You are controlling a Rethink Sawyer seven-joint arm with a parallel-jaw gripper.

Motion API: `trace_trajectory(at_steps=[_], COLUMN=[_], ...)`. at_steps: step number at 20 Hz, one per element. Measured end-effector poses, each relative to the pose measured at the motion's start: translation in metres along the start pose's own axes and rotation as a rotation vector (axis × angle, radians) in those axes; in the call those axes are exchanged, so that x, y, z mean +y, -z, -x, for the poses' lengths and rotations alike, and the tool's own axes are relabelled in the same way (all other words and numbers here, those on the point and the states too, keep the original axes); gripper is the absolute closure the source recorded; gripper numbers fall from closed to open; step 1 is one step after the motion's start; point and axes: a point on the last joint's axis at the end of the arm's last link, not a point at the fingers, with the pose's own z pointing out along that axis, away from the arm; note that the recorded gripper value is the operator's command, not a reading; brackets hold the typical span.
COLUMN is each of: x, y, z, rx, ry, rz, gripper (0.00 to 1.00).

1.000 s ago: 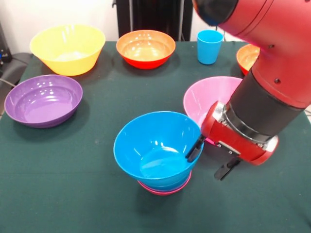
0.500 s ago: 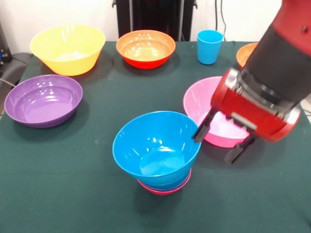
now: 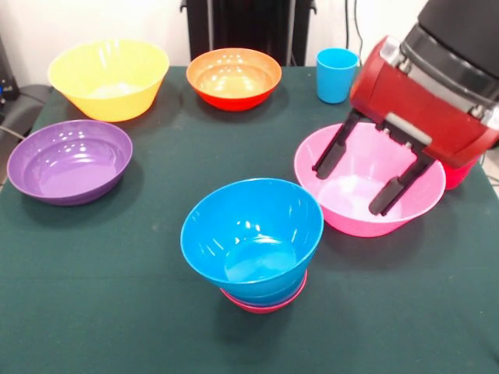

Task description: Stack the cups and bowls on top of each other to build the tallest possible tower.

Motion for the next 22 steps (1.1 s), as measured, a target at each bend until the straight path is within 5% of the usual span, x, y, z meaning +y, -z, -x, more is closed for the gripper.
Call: trace_trajectory(at_steps=[9, 22], x=[-0.008, -0.001], y=[-0.008, -0.07], z=[0.006, -0.014], rx=[0.005, 0.04], ry=[-0.009, 0.018], rz=[-0.006, -0.037], gripper=[0.0, 0.0])
